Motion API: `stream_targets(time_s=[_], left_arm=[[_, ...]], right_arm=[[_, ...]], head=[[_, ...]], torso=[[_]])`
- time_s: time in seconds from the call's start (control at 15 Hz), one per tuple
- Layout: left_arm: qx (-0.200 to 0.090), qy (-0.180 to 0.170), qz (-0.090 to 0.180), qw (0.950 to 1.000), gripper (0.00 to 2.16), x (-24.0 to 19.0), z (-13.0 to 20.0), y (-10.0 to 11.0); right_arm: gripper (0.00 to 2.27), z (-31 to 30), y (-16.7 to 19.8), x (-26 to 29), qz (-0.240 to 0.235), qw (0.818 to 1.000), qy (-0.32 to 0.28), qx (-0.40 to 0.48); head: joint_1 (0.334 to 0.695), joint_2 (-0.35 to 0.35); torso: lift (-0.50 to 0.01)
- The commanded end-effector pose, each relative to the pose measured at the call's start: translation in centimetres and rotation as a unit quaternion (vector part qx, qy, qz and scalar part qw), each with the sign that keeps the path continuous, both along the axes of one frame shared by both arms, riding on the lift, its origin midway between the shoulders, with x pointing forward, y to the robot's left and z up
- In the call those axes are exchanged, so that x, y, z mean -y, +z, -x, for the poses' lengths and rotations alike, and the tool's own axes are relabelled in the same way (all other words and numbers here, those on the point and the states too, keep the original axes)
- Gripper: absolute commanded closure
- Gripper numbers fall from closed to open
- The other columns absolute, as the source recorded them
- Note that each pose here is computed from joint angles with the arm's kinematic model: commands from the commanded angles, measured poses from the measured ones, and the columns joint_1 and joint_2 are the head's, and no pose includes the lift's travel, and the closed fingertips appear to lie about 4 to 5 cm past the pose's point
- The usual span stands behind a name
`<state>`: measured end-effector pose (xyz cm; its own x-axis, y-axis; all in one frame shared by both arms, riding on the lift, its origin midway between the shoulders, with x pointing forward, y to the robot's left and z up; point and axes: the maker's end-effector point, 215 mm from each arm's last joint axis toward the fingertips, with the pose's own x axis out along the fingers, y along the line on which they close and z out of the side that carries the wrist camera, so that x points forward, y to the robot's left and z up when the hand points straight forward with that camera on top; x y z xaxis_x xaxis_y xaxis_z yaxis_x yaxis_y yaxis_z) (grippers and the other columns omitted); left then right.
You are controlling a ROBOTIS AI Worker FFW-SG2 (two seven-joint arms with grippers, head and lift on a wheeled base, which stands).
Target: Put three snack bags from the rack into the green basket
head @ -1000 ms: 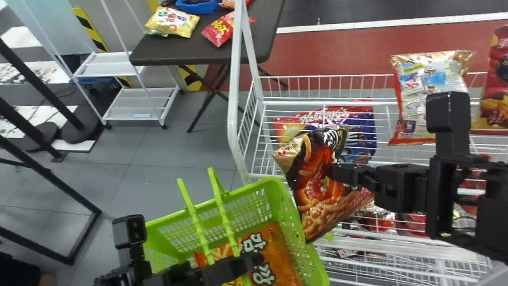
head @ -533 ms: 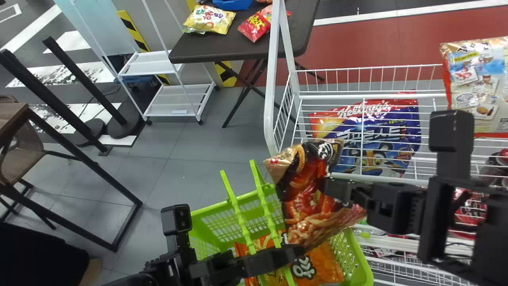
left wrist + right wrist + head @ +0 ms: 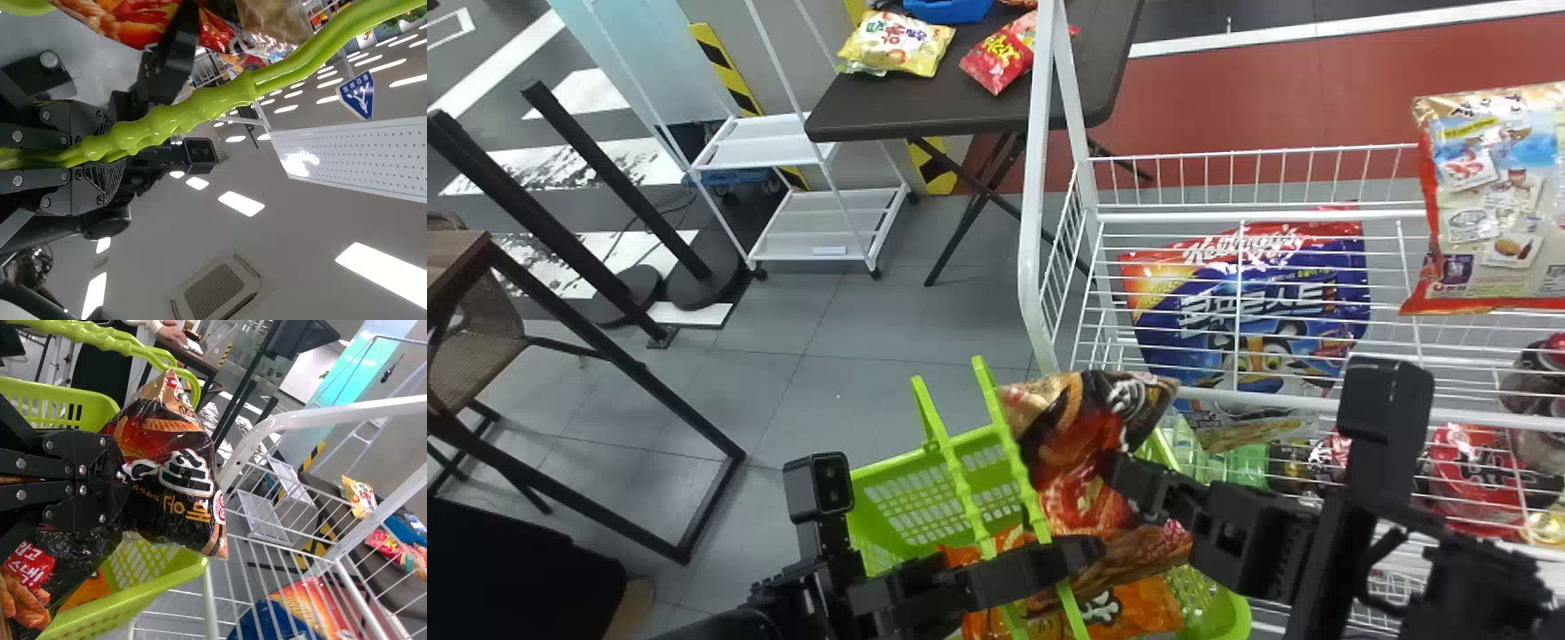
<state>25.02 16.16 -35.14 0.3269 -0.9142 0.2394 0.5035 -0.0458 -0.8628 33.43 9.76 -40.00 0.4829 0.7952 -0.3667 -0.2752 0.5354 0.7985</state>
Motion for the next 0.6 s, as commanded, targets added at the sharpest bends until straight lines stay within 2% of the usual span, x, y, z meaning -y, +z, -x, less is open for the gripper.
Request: stream_targets(time_s=[0.0,0.2,0.27,0.4,0.53], left_arm=[[-0.001,0.001,0.001,1.0000,2.15,0.0,0.0,-0.1],[-0.003,0.002,0.001,1.0000,2.15,-0.1,0.0,-0.2],[-0.004,0.003,0.000,1.0000,2.15,-0.1,-0.1,-0.2],[-0.004,0.004,-0.002,1.0000,2.15,-0.1,-0.1,-0.3],[-0.004,0.005,-0.003,1.0000,2.15,-0.2,-0.1,-0.3]], right_arm=[[2.25,1.1,0.0,-0.8,-0.016,1.000,0.008,-0.017],[2.20,0.9,0.1,-0.5,-0.021,1.000,0.003,-0.022],[1.89,1.4,-0.2,-0.5,-0.019,0.999,0.011,-0.028],[0.00,3.1,-0.6,-0.5,-0.019,0.998,0.034,-0.048],[0.00,3.2,-0.6,-0.3,-0.023,0.998,0.034,-0.052]], head=[[0.695,0.350],[0.695,0.350],[0.695,0.350],[0.695,0.350],[0.695,0.350]], torso=[[0.000],[0.000],[0.000],[0.000],[0.000]])
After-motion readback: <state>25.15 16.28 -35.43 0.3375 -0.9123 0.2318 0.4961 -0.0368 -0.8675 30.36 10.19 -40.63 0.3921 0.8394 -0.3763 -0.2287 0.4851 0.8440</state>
